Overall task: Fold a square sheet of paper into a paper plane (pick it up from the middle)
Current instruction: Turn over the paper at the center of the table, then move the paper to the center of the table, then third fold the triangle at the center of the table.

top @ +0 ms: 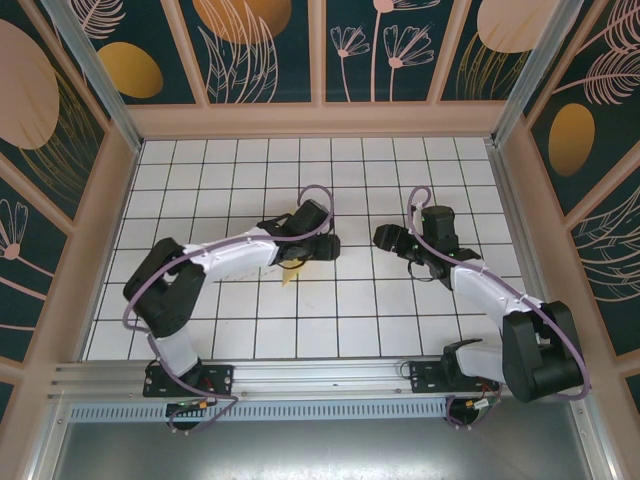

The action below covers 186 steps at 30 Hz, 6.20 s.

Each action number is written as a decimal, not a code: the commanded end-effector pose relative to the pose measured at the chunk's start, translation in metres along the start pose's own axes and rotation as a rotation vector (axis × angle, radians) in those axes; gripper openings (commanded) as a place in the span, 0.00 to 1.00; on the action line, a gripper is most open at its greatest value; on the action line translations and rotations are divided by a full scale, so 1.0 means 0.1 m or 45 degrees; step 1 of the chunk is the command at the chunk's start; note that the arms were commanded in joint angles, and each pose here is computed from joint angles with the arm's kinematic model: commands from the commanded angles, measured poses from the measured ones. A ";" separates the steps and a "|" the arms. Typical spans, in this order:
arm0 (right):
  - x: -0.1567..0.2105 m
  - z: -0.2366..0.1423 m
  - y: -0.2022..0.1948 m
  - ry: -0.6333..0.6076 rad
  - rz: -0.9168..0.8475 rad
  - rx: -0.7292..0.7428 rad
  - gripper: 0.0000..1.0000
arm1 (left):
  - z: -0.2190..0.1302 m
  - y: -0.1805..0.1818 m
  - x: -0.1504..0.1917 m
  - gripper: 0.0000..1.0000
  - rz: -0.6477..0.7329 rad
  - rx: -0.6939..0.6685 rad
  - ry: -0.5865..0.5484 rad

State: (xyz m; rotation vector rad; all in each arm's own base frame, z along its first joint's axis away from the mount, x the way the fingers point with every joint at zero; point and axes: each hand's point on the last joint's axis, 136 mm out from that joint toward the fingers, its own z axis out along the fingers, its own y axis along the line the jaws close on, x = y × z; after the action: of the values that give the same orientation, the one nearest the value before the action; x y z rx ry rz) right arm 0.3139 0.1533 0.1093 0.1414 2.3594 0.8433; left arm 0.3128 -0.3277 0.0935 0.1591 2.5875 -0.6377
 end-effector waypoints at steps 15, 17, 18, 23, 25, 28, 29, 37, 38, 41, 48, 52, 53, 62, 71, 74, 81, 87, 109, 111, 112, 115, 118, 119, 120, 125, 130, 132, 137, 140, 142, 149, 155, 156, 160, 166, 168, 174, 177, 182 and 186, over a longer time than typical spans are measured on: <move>0.27 0.34 1.03 0.174 -0.130 -0.203 0.69 | -0.93 0.64 -0.62 0.99 -0.344 0.054 -0.449; 0.41 0.53 1.20 0.235 -0.153 -0.219 0.64 | -0.99 0.83 -0.53 0.99 -0.412 0.016 -0.472; 0.49 0.65 1.28 0.273 -0.160 -0.227 0.59 | -1.01 0.96 -0.47 0.98 -0.452 -0.014 -0.480; 0.82 1.18 1.61 0.444 -0.186 -0.262 0.33 | -1.10 1.46 -0.15 0.99 -0.667 -0.118 -0.522; 0.93 1.40 1.69 0.494 -0.197 -0.252 0.27 | -1.10 1.55 0.00 0.98 -0.712 -0.112 -0.516; 1.03 1.66 1.71 0.543 -0.204 -0.224 0.25 | -1.13 1.67 0.13 0.99 -0.748 -0.142 -0.532; 1.06 1.72 1.70 0.557 -0.201 -0.208 0.24 | -1.14 1.70 0.14 0.98 -0.751 -0.155 -0.542; 1.38 1.86 1.32 0.680 -0.259 -0.082 0.23 | -1.14 1.69 0.17 0.99 -0.697 -0.145 -0.526; 1.44 1.81 1.28 0.711 -0.292 -0.088 0.22 | -1.11 1.66 0.17 0.99 -0.684 -0.127 -0.515; 1.66 1.63 1.10 0.817 -0.398 -0.136 0.21 | -1.02 1.56 0.16 0.98 -0.634 -0.078 -0.461; 1.56 1.28 1.30 0.811 -0.480 -0.322 0.25 | -0.86 1.31 0.14 0.97 -0.572 0.104 -0.403; 1.13 1.02 1.62 0.629 -0.322 -0.404 0.39 | -0.81 1.18 0.09 0.94 -0.571 0.198 -0.383; 1.05 0.98 1.58 0.589 -0.286 -0.379 0.42 | -0.80 1.15 0.09 0.93 -0.574 0.224 -0.376; 0.75 0.58 0.86 0.364 -0.008 -0.191 0.58 | -0.51 0.65 0.06 0.76 -0.504 0.414 -0.235; 0.89 0.51 0.67 0.406 0.059 -0.177 0.60 | -0.03 0.60 0.14 0.50 -0.483 0.320 -0.115; 0.96 0.54 0.65 0.455 0.066 -0.178 0.58 | 0.11 0.70 0.26 0.45 -0.503 0.262 -0.075; 1.11 0.58 0.62 0.544 0.082 -0.184 0.54 | 0.24 0.86 0.45 0.43 -0.523 0.174 -0.027; 1.25 0.61 0.61 0.604 0.081 -0.183 0.51 | 0.26 0.98 0.59 0.43 -0.539 0.114 -0.005; 1.51 0.50 0.84 0.732 0.173 -0.368 0.44 | 0.35 1.04 0.72 0.43 -0.547 0.104 0.036; 1.51 0.49 0.82 0.731 0.189 -0.365 0.44 | 0.36 1.04 0.73 0.44 -0.546 0.104 0.041; 1.51 0.50 0.80 0.730 0.193 -0.356 0.43 | 0.36 1.04 0.73 0.43 -0.547 0.102 0.042; 1.54 0.50 0.76 0.734 0.210 -0.334 0.43 | 0.36 1.04 0.74 0.43 -0.546 0.106 0.043; 1.54 0.49 0.76 0.732 0.225 -0.339 0.41 | 0.36 1.03 0.74 0.43 -0.547 0.109 0.043; 1.54 0.49 0.75 0.728 0.231 -0.338 0.40 | 0.36 1.03 0.73 0.43 -0.546 0.110 0.042; 1.53 0.49 0.75 0.723 0.236 -0.337 0.38 | 0.37 1.03 0.73 0.43 -0.547 0.111 0.043; 1.51 0.48 0.81 0.722 0.267 -0.379 0.33 | 0.36 1.03 0.73 0.43 -0.546 0.115 0.042; 1.53 0.46 0.83 0.736 0.290 -0.403 0.32 | 0.36 1.02 0.72 0.43 -0.545 0.120 0.041; 1.54 0.45 0.82 0.740 0.299 -0.398 0.30 | 0.36 1.02 0.73 0.44 -0.544 0.119 0.043; 1.52 0.47 0.81 0.730 0.320 -0.392 0.17 | 0.36 1.01 0.72 0.43 -0.541 0.124 0.038; 1.48 0.48 0.83 0.707 0.328 -0.393 0.08 | 0.35 0.99 0.70 0.43 -0.534 0.132 0.034; 1.43 0.48 0.87 0.691 0.333 -0.405 0.05 | 0.34 0.97 0.69 0.44 -0.528 0.140 0.032; 1.30 0.60 1.10 0.666 0.333 -0.468 0.01 | 0.36 0.94 0.66 0.43 -0.518 0.155 0.035; 1.29 0.79 1.15 0.667 0.344 -0.453 0.01 | 0.16 0.71 0.36 0.44 -0.452 0.246 -0.048; 1.28 0.81 1.14 0.664 0.342 -0.445 0.01 | 0.11 0.68 0.29 0.45 -0.436 0.247 -0.078; 1.27 0.89 1.13 0.661 0.341 -0.427 0.01 | 0.00 0.76 0.05 0.45 -0.380 0.098 -0.159; 1.28 0.96 1.10 0.660 0.348 -0.419 0.01 | 0.09 0.97 0.05 0.38 -0.376 -0.061 -0.159; 1.28 0.97 1.11 0.659 0.346 -0.428 0.01 | 0.14 1.01 0.07 0.32 -0.380 -0.095 -0.147; 1.26 1.00 1.14 0.656 0.331 -0.447 0.02 | 0.31 1.18 0.19 0.17 -0.389 -0.195 -0.084; 1.27 1.02 1.16 0.665 0.329 -0.456 0.02 | 0.36 1.21 0.25 0.13 -0.396 -0.209 -0.054; 1.27 1.06 1.17 0.671 0.325 -0.461 0.02 | 0.39 1.21 0.31 0.11 -0.405 -0.196 -0.033; 1.27 1.10 1.17 0.672 0.323 -0.462 0.02 | 0.40 1.21 0.33 0.10 -0.404 -0.192 -0.023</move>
State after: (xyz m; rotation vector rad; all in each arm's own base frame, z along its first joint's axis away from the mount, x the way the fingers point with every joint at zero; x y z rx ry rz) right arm 0.2591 0.3319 0.0403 0.1145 2.6840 1.5424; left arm 0.3380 -0.2431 0.0142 -0.3133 2.5841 -0.5865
